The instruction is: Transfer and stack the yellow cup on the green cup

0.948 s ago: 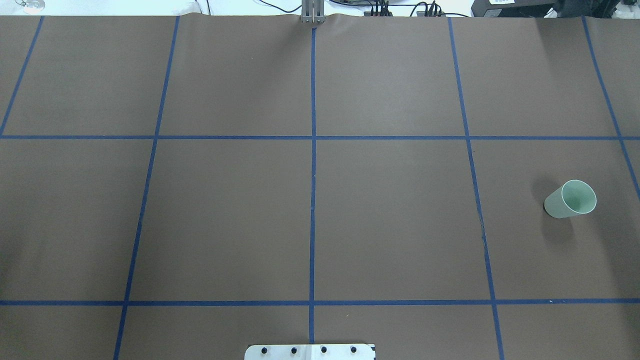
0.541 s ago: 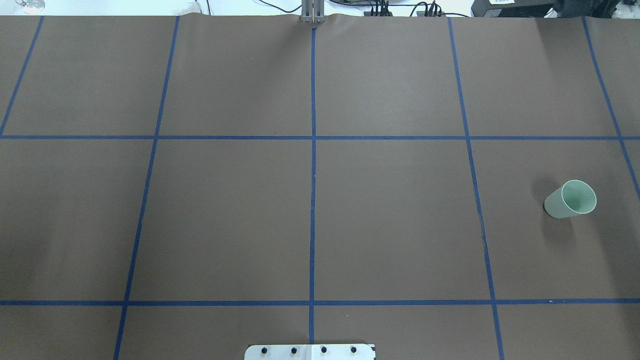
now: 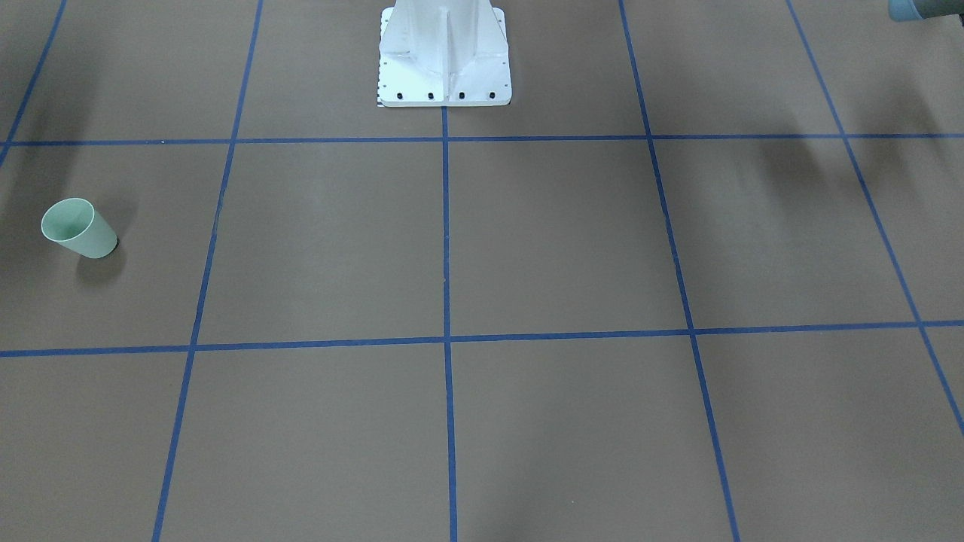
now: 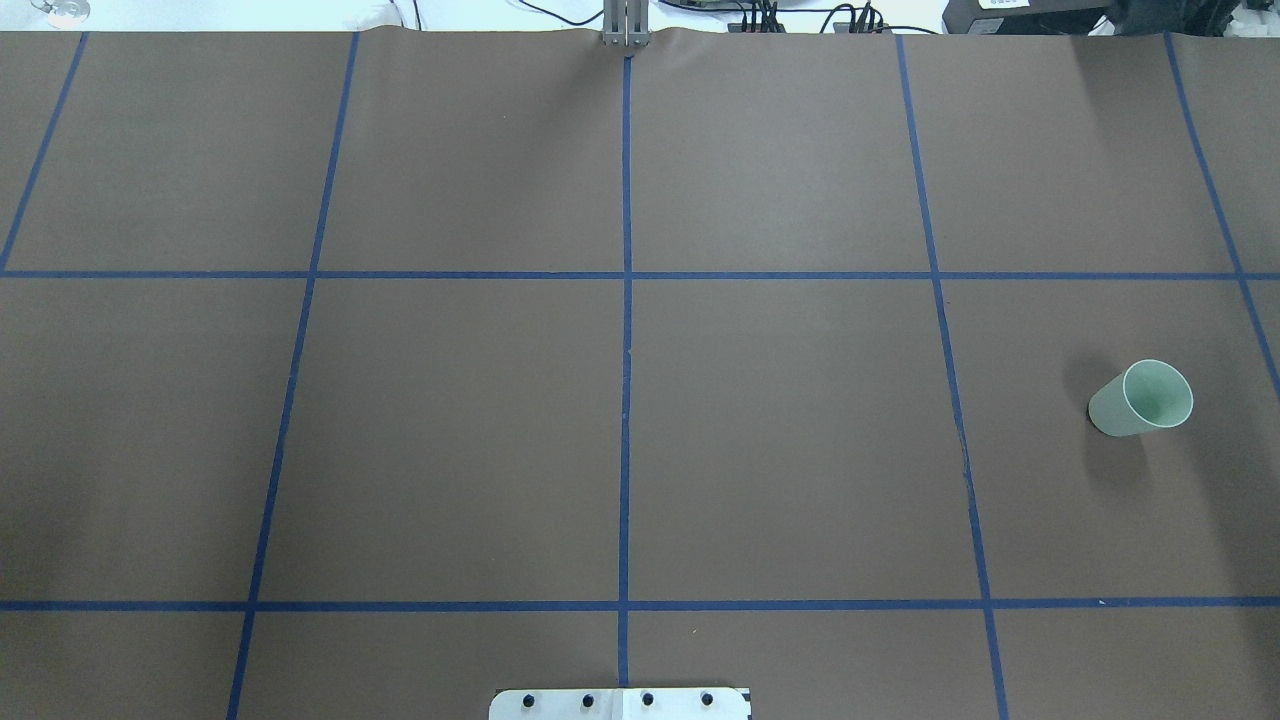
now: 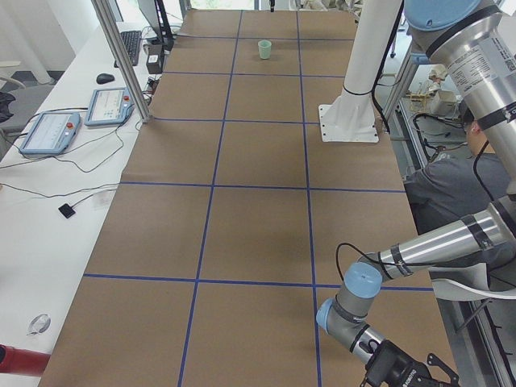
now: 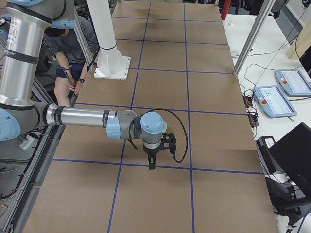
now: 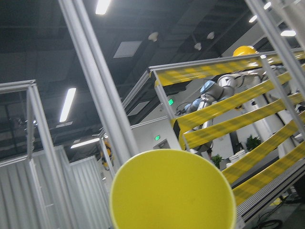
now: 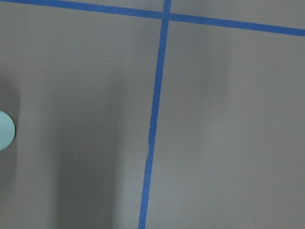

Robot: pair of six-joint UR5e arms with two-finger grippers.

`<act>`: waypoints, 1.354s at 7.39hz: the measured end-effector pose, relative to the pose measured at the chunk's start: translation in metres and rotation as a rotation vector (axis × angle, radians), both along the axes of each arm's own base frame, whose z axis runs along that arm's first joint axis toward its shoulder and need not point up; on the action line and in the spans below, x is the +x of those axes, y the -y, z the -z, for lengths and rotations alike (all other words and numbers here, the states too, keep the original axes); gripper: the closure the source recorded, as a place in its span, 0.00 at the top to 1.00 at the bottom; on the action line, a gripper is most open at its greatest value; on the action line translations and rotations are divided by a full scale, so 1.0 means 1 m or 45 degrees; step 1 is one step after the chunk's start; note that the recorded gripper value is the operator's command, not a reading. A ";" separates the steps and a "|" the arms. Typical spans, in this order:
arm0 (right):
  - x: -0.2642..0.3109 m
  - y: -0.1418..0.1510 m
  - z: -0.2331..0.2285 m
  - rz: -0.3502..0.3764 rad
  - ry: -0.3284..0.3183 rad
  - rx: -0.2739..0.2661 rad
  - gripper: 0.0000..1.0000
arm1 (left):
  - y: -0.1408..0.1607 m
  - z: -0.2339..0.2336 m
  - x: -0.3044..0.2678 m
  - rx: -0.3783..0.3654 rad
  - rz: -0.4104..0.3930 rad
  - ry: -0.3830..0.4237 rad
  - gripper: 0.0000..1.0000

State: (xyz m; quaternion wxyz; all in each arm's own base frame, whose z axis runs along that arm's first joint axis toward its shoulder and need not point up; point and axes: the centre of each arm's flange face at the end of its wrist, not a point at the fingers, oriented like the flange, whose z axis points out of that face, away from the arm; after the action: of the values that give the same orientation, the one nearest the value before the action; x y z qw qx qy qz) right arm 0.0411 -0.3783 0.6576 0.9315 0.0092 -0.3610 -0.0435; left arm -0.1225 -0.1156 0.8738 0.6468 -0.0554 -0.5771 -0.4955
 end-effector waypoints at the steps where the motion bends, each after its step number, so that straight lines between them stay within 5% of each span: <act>1: 0.000 -0.002 -0.002 0.000 0.000 -0.007 0.99 | 0.005 -0.005 -0.008 0.079 -0.115 -0.025 0.00; 7: 0.000 -0.002 -0.005 -0.001 -0.001 -0.019 0.99 | 0.085 0.034 -0.069 0.522 -0.656 -0.346 0.00; 10: 0.000 -0.002 -0.008 -0.002 -0.002 -0.027 0.99 | 0.171 0.099 -0.101 0.711 -0.963 -0.464 0.00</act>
State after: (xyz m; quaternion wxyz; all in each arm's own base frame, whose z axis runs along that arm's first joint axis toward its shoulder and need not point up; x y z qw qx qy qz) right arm 0.0412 -0.3761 0.6653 0.9318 -0.0004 -0.3608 -0.0390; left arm -0.2235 -0.2861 0.7753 0.8614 0.2471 -0.2801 -0.3444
